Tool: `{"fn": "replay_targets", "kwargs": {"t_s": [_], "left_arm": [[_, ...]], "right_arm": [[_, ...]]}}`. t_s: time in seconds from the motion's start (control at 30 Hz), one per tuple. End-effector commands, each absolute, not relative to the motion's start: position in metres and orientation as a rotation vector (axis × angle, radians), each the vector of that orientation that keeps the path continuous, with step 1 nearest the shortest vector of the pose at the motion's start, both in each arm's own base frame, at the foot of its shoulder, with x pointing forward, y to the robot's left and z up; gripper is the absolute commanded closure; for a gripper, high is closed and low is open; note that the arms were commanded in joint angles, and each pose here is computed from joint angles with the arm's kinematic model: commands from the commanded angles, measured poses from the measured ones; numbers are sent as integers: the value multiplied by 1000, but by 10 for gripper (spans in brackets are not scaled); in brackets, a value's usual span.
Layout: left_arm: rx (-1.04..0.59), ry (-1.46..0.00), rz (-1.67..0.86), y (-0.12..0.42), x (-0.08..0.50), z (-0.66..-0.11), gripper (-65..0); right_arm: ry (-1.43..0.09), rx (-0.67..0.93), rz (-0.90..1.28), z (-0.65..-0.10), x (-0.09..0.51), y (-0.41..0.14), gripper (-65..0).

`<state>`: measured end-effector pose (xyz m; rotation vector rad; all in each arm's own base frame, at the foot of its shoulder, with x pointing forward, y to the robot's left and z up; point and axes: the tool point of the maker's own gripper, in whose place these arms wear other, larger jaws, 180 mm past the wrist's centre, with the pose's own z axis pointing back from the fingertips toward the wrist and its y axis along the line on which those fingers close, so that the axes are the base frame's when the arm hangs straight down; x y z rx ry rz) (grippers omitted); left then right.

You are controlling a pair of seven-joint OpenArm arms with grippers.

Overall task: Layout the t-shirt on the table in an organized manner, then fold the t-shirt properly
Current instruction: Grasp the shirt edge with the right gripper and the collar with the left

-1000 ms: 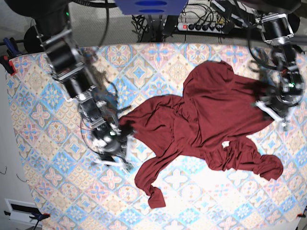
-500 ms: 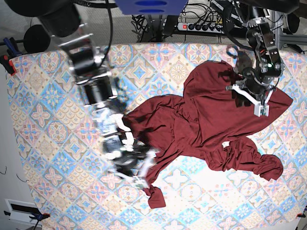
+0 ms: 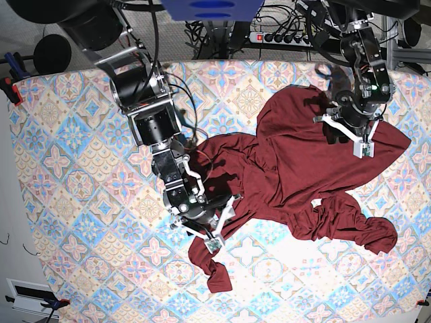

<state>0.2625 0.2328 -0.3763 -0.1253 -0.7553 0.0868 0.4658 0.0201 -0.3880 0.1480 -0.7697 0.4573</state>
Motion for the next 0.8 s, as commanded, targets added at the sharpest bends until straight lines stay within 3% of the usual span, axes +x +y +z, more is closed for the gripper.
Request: {"fn": "replay_targets", "kwargs": {"t_s": [0.0,0.57,0.77], "left_arm": [[-123,-803,77,235,270,-364,-185],[-123,-804,77,235,271,-364,-185],[-122,-803,75,235,271,-364,-185]], "right_arm": [[-827,140,455,-369,482,19,-325],[-719,148,444,-419,453,13,-323],[-797,166,448,-396,457,23,-323]]}}
